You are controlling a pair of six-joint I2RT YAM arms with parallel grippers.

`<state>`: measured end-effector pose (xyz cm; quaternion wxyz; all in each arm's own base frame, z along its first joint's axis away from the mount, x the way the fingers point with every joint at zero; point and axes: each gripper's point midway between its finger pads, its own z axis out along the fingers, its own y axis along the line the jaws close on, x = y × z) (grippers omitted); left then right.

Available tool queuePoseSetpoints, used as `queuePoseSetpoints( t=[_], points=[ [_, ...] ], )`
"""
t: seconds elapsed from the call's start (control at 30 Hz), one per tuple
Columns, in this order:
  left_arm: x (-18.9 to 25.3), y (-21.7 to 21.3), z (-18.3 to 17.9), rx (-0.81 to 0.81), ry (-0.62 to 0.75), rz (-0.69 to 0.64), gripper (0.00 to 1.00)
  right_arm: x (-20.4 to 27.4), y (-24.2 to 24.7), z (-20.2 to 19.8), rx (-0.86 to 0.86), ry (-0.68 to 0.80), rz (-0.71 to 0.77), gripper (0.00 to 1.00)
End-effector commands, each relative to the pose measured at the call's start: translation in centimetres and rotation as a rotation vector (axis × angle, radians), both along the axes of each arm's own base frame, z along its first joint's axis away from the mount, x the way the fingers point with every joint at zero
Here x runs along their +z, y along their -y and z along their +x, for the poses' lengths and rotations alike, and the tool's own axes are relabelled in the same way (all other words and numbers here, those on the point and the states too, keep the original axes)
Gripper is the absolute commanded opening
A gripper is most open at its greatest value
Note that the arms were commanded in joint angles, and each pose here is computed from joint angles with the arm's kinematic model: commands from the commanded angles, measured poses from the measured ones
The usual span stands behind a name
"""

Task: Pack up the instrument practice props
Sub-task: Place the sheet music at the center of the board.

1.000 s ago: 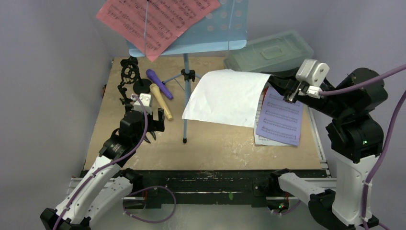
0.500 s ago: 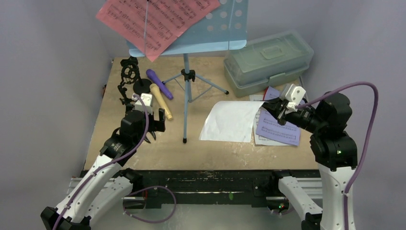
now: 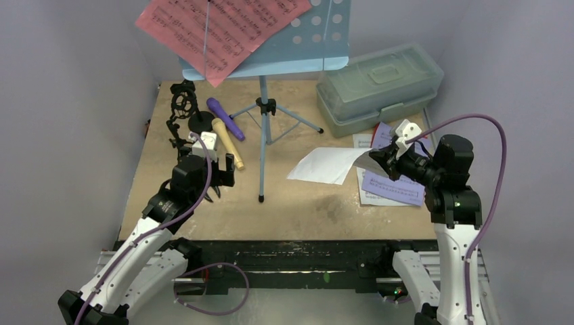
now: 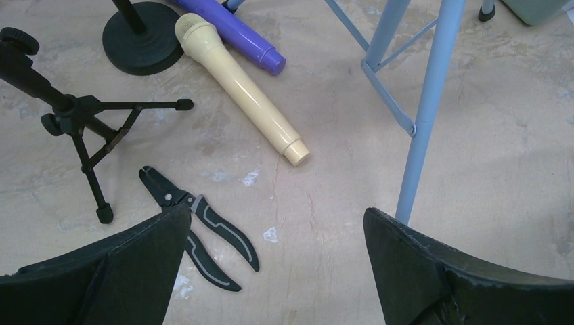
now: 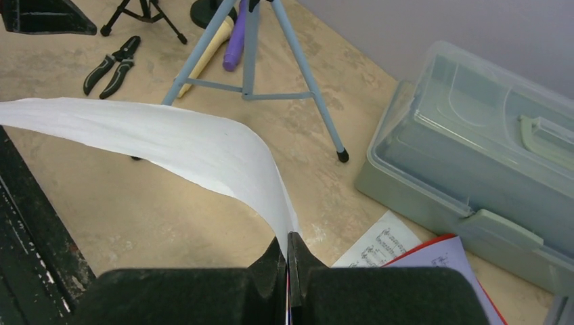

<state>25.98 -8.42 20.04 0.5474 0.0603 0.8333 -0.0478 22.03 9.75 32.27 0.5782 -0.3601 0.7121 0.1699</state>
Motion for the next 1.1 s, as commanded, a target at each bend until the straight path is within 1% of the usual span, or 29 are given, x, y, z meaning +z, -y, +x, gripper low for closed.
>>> queuePoseSetpoints(
  t=[0.0,0.33,0.8,1.07],
  points=[
    [0.9,0.1,0.5,-0.006,0.034,-0.010,1.00,-0.6,0.8,1.0,-0.048,-0.010,0.006,0.00],
    [1.0,0.1,0.4,-0.006,0.035,-0.011,1.00,-3.5,1.8,2.5,-0.083,-0.131,0.020,0.00],
    [1.0,0.3,0.3,-0.015,0.037,-0.018,1.00,-6.4,3.9,4.4,-0.179,-0.211,0.058,0.00],
    [1.1,0.3,0.3,-0.017,0.037,-0.019,1.00,-8.1,6.4,5.7,-0.245,-0.254,0.080,0.00]
  ],
)
